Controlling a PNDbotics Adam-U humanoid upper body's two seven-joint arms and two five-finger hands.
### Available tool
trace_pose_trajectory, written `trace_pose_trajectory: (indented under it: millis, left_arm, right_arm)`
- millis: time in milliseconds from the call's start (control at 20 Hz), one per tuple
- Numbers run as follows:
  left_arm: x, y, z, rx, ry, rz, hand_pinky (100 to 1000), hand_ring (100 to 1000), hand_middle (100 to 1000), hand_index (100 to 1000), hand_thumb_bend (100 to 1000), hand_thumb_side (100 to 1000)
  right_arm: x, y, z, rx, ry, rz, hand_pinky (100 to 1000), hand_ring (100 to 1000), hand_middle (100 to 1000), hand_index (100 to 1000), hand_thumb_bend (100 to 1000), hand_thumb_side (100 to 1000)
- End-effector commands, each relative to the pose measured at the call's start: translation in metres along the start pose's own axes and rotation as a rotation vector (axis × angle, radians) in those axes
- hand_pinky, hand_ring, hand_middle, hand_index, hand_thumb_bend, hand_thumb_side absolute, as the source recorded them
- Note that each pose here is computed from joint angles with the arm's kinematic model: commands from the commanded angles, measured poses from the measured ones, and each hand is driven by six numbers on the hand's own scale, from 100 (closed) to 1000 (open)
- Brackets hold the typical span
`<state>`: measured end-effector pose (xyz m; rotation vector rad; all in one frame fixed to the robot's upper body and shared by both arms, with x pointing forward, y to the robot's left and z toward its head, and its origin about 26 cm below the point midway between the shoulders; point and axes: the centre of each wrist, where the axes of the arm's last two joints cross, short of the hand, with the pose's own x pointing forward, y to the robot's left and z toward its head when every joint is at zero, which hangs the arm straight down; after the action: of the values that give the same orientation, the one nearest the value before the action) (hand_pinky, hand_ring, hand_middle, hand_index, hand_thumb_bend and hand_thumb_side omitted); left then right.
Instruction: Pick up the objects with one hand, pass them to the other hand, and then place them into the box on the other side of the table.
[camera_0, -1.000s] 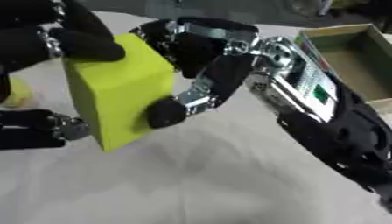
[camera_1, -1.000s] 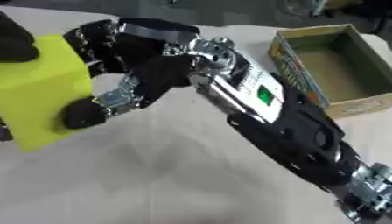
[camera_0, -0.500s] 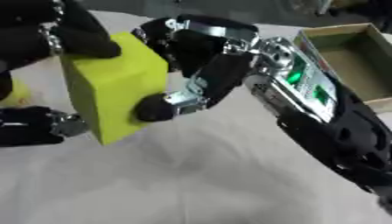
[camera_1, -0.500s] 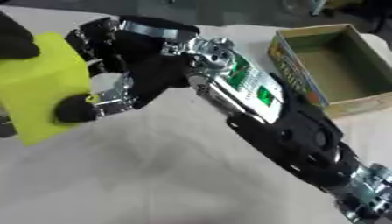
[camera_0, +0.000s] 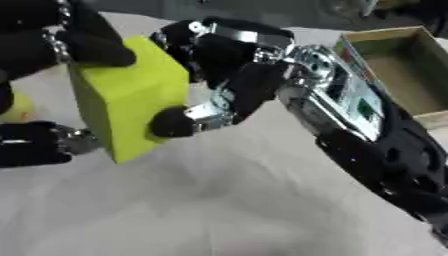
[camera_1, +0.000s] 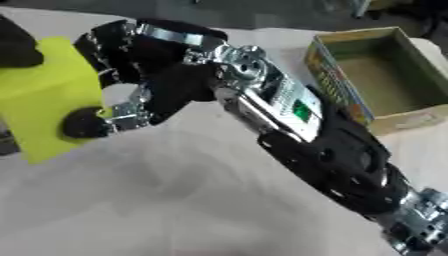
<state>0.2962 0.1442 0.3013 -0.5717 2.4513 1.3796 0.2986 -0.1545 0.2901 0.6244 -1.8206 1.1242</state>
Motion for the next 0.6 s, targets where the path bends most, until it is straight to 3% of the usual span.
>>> trace_pose_trajectory:
  millis: [50,150,400,500,600]
  left_arm:
    - [0.0021,0.0061,-0.0038,0.014,-0.018,-0.013,509,555,564,623,436,100]
    - [0.002,0.0061,-0.0034,0.013,-0.016,-0.014,511,557,567,626,459,100]
    - [0.0016,0.0059,-0.0015,-0.008,-0.011,-0.024,549,596,610,669,638,100]
    - [0.0011,0.0065,-0.0008,-0.019,-0.009,-0.037,587,648,675,715,721,100]
    - [0.0006,0.0071,0.0,-0.036,-0.012,-0.057,685,757,786,807,860,100]
  right_arm:
    - [0.0073,-0.005,0.0025,-0.022,-0.019,0.021,896,839,476,505,339,178]
    - [0.0075,-0.0056,0.0029,-0.024,-0.024,0.022,896,835,466,493,337,188]
    - [0.0078,-0.0071,0.0045,-0.037,-0.027,0.024,895,823,443,468,330,189]
    - [0.0078,-0.0077,0.0051,-0.041,-0.025,0.025,896,820,436,461,329,191]
    - [0.0077,-0.0087,0.0063,-0.05,-0.024,0.026,895,815,427,453,326,190]
